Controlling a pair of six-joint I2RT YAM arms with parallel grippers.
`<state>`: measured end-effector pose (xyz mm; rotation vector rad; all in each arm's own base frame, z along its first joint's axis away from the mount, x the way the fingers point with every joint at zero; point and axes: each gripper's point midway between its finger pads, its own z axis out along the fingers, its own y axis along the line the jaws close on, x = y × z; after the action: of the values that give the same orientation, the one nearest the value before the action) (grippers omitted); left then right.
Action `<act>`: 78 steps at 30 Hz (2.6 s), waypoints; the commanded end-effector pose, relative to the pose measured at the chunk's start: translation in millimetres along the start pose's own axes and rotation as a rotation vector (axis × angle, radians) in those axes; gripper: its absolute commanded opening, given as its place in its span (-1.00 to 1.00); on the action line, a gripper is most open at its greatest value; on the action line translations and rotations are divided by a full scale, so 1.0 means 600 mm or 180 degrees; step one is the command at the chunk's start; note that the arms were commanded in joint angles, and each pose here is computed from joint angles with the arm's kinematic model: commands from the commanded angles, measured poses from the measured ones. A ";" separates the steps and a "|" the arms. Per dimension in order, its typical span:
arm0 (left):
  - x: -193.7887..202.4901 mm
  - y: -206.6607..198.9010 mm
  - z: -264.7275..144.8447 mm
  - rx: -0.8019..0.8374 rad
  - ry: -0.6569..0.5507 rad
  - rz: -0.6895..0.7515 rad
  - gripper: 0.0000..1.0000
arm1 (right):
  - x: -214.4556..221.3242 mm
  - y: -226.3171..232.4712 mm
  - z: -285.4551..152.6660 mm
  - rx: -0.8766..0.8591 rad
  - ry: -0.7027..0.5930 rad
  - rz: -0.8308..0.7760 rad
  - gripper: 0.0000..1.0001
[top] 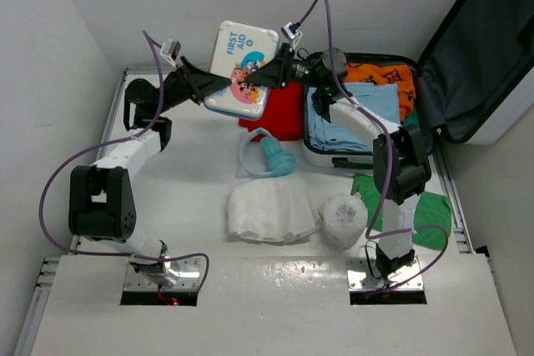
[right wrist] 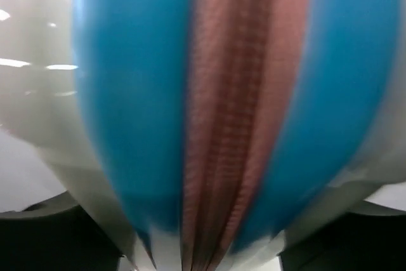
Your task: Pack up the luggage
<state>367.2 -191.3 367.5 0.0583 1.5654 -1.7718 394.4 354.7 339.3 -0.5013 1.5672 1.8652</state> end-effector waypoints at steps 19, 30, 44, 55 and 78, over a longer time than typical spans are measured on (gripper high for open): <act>-0.152 0.064 -0.121 -0.1070 -0.0763 0.1149 0.81 | -0.205 -0.058 -0.376 0.1116 -0.0642 0.0254 -1.00; -0.145 0.100 -0.137 -0.1192 -0.0830 0.1035 0.81 | -0.195 -0.237 -0.464 0.1897 -0.1451 0.0920 -1.00; -0.146 0.129 -0.158 -0.1381 -0.1018 0.0929 0.81 | -0.196 -0.274 -0.481 0.2898 -0.2563 0.1218 -1.00; -0.158 0.162 -0.147 -0.1409 -0.1097 0.0747 0.81 | -0.195 -0.394 -0.500 0.3333 -0.2892 0.1475 -1.00; -0.163 0.173 -0.148 -0.1549 -0.1174 0.0625 0.81 | -0.053 -0.280 -0.494 0.3435 -0.2465 0.2777 0.98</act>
<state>453.8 -58.5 289.6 -0.3534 1.6484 -1.1372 524.4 71.9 150.5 1.3445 1.9561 1.0462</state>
